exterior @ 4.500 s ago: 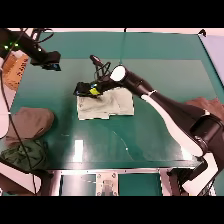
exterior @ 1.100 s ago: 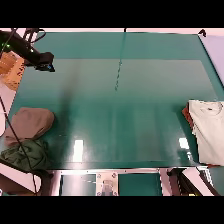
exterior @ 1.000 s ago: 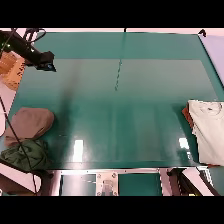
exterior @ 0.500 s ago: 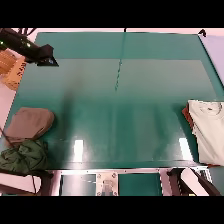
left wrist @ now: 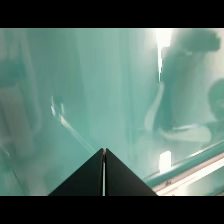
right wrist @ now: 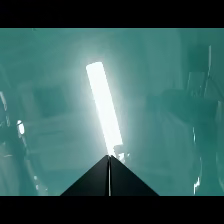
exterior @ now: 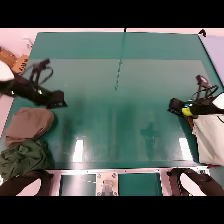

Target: Fold the shirts.

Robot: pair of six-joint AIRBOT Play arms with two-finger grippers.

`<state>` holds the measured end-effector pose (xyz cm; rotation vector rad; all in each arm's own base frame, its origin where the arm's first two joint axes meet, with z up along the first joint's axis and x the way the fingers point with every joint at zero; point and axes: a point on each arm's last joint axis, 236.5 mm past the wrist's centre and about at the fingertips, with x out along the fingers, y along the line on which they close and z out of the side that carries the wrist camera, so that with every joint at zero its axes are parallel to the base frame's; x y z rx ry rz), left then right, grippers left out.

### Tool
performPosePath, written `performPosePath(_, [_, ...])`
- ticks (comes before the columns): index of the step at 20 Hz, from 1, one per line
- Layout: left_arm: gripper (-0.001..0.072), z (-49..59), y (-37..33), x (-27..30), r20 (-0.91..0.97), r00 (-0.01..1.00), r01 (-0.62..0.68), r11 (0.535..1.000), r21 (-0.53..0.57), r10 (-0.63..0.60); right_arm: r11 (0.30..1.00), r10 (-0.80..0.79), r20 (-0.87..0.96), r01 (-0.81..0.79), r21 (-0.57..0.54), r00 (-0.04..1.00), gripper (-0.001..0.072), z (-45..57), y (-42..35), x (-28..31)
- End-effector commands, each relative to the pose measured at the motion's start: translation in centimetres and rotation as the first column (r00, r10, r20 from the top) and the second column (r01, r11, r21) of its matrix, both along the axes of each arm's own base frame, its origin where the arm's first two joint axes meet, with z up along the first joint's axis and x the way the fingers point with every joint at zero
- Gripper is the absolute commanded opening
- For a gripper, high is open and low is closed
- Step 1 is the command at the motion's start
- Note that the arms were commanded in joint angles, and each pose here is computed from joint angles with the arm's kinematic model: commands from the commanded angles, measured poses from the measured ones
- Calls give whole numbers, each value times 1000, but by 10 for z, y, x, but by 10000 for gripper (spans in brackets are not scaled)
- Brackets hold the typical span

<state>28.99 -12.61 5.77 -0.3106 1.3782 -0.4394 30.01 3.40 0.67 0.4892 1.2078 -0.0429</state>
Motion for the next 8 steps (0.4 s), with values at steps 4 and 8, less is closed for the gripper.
performPosePath(4, [23, -20, -2, -24, -44, 999, -27, 1000, -2, 27, 998, 56, 13, -56, -3, 998, 18, -9, 18, -1])
performPosePath(8, [23, -20, -2, -21, -30, 999, -32, 999, -3, 32, 998, 56, 13, -56, -3, 998, 18, -9, 18, -1])
